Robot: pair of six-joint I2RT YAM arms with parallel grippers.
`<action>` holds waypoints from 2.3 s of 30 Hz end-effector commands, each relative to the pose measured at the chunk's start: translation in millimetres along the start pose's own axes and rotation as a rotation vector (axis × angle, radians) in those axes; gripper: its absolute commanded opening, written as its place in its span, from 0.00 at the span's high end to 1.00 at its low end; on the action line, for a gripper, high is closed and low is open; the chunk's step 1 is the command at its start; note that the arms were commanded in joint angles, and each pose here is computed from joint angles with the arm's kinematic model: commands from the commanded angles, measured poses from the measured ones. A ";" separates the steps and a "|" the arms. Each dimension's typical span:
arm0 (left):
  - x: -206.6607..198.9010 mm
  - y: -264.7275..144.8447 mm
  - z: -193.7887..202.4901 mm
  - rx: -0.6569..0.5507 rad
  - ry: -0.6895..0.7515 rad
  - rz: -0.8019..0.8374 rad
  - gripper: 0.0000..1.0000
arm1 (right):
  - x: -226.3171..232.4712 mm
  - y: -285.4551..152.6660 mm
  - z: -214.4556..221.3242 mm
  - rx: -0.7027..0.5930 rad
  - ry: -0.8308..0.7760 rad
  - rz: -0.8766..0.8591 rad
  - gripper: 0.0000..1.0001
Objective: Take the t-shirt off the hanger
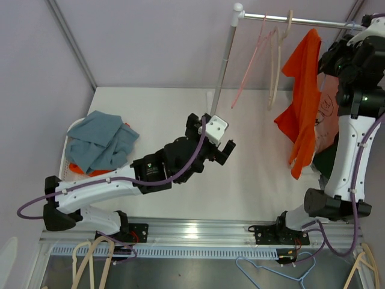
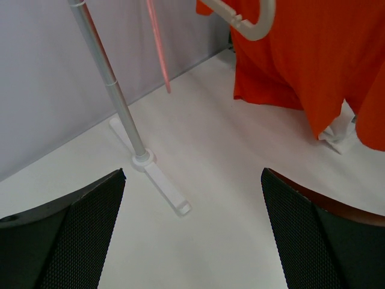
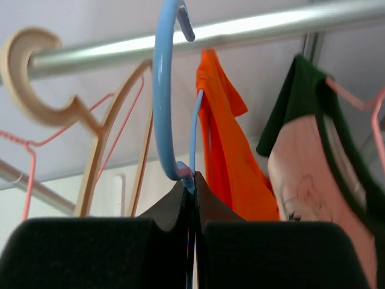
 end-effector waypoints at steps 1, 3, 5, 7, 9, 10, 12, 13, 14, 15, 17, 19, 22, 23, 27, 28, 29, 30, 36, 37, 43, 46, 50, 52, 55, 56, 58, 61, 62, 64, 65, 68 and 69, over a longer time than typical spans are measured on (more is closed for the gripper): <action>-1.6 -18.3 -25.9 -0.141 -0.010 0.013 0.01 | 22.1 -38.9 -0.1 -0.068 0.076 0.089 1.00; -9.8 -22.4 -28.7 -0.208 0.002 0.033 0.01 | 27.8 -45.8 20.9 -0.029 0.140 0.161 1.00; -28.3 -30.2 -30.4 -0.283 0.010 0.095 0.01 | 43.2 -65.4 28.2 -0.055 0.182 0.181 1.00; -48.1 -40.7 -29.0 -0.346 0.066 0.168 0.01 | 43.3 -81.0 39.5 -0.087 0.270 0.224 1.00; -60.6 -47.3 -26.0 -0.413 0.076 0.197 0.00 | 41.4 -90.6 55.4 -0.098 0.298 0.295 1.00; -66.0 -50.7 -25.2 -0.433 0.073 0.218 0.01 | 40.5 -101.7 54.1 -0.120 0.353 0.308 1.00; -83.8 -58.1 -12.7 -0.449 0.054 0.288 0.01 | 34.3 -111.2 65.0 -0.108 0.374 0.374 1.00; -91.3 -63.4 -6.6 -0.451 0.044 0.323 0.00 | 33.7 -113.7 68.2 -0.112 0.441 0.397 1.00; -98.4 -67.5 -1.0 -0.471 0.028 0.370 0.01 | 32.4 -115.8 71.7 -0.102 0.462 0.418 1.00; -103.1 -71.0 0.5 -0.483 -0.002 0.401 0.01 | 27.9 -120.0 80.4 -0.070 0.458 0.460 1.00; -112.2 -76.0 11.5 -0.506 -0.042 0.440 0.00 | 29.8 -119.1 86.1 -0.050 0.515 0.487 1.00; -123.5 -73.3 23.4 -0.502 -0.045 0.467 0.01 | 35.0 -121.6 95.6 0.007 0.507 0.484 1.00; -134.9 -63.1 33.6 -0.496 -0.042 0.442 0.01 | 47.1 -123.7 102.2 0.040 0.497 0.444 1.00; -136.0 -61.3 30.3 -0.513 -0.049 0.428 0.00 | 49.9 -124.4 102.4 0.043 0.497 0.433 1.00; -146.9 -44.5 35.0 -0.501 -0.029 0.358 0.00 | 63.1 -128.6 100.0 0.057 0.491 0.371 1.00; -146.8 -39.5 35.5 -0.493 -0.030 0.321 0.00 | 67.7 -129.5 100.1 0.062 0.488 0.353 1.00; -148.3 -35.9 35.8 -0.499 -0.028 0.307 0.01 | 69.6 -130.3 98.8 0.061 0.489 0.344 1.00; -155.9 -29.3 42.5 -0.480 -0.014 0.310 0.01 | 71.9 -131.4 96.4 0.058 0.488 0.330 1.00; -159.6 3.2 68.8 -0.344 -0.107 0.331 0.01 | 81.6 -135.8 89.9 0.058 0.487 0.275 1.00; -157.0 7.9 69.8 -0.340 -0.111 0.322 0.03 | 81.5 -136.8 89.0 0.056 0.481 0.271 1.00; -156.3 20.7 63.4 -0.274 -0.069 0.284 0.99 | 80.5 -136.0 86.8 0.040 0.455 0.273 1.00; -152.9 10.5 55.9 -0.286 -0.062 0.302 0.99 | 79.2 -131.5 87.1 0.024 0.430 0.294 1.00; -133.4 -23.2 25.2 -0.336 -0.048 0.270 0.99 | 65.4 -116.9 89.6 -0.042 0.371 0.410 1.00; -136.3 -42.0 18.5 -0.359 -0.035 0.295 0.99 | 48.5 -102.6 90.4 -0.051 0.345 0.488 1.00; -143.6 -65.9 18.4 -0.388 -0.066 0.340 0.99 | 40.2 -85.1 88.4 -0.018 0.367 0.462 1.00; -147.7 -70.7 19.9 -0.390 -0.073 0.353 0.99 | 33.0 -79.1 83.6 -0.036 0.381 0.473 1.00; -161.4 -77.8 34.6 -0.373 -0.076 0.370 0.99 | 32.3 -71.1 81.7 -0.021 0.380 0.460 1.00; -179.8 -81.4 53.3 -0.330 -0.077 0.390 0.99 | 31.3 -63.5 76.1 -0.014 0.383 0.448 1.00; -183.5 -81.7 60.8 -0.315 -0.082 0.401 0.99 | 31.6 -58.6 78.0 -0.001 0.378 0.448 1.00; -192.7 -82.2 76.6 -0.299 -0.105 0.437 0.99 | 31.2 -55.0 77.0 0.002 0.368 0.446 1.00; -198.1 -83.6 79.9 -0.300 -0.109 0.467 0.99 | 30.4 -50.5 77.6 0.002 0.365 0.449 1.00; -211.4 -74.7 96.1 -0.254 -0.079 0.451 0.99 | 27.8 -49.3 74.6 0.050 0.372 0.425 1.00; -209.0 -64.5 98.0 -0.244 -0.072 0.420 0.99 | 30.4 -51.5 75.1 0.069 0.375 0.407 1.00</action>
Point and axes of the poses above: each gripper's point midway between its finger pads, its own y axis out along the fingers, its own x axis along the line the jaws close on, z = x × y, the point moved 6 cm from there along -y, back along the fingers, and after that the axes turned 7 degrees about y, right-handed, at the moved point
